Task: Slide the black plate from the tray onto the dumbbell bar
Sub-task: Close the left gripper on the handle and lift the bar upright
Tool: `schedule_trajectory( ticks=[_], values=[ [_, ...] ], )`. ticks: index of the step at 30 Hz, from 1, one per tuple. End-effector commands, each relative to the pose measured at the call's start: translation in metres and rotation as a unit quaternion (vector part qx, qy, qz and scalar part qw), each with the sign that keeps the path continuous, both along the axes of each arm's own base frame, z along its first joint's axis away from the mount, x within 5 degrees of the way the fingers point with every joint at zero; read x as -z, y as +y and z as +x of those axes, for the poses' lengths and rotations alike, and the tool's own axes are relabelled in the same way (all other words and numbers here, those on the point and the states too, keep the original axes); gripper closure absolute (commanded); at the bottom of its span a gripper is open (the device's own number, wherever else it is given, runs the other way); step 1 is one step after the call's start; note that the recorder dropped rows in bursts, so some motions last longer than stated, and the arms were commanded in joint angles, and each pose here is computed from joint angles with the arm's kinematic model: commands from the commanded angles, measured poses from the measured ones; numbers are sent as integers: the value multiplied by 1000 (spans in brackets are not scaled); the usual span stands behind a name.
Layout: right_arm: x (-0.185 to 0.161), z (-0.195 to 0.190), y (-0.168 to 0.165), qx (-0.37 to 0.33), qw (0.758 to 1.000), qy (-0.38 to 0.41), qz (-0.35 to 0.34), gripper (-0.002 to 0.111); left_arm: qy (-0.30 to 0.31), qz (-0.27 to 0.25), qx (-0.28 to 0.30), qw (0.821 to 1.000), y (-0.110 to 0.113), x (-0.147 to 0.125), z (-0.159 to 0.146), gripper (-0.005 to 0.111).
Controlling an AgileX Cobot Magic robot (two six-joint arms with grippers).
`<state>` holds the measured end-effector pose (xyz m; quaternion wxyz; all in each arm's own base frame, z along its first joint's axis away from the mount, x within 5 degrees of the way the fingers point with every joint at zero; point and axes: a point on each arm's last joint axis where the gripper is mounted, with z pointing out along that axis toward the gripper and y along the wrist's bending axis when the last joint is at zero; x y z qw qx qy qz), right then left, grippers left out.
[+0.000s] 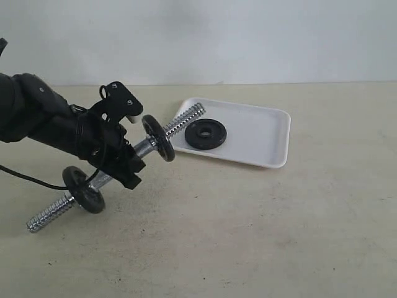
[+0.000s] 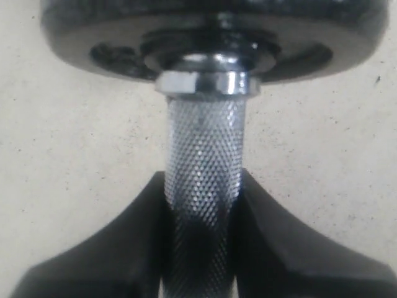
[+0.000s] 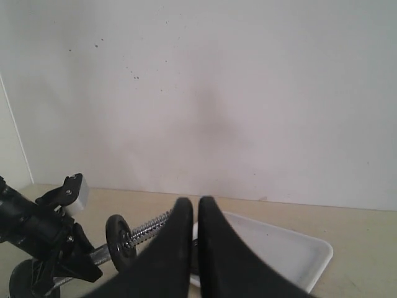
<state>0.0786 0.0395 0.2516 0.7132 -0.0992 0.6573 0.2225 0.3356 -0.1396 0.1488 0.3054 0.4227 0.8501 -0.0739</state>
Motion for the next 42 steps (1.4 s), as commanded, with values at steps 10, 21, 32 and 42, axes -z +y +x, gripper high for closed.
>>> schedule_trajectory(
  ticks=[10,21,32,42],
  values=[
    [2,1,0,4,1000,9,-9,107,-1,-68,-42,997,-6,-35,0,102],
    [5,0,1,-6,999,31,-9,107,-17,-85,-42,995,-6,-56,-6,102],
    [6,0,1,-7,999,32,-18,107,5,-97,-39,994,-7,-57,-10,102],
    [6,0,1,-7,999,33,-16,107,15,-101,-37,994,-8,-57,-11,102]
  ],
)
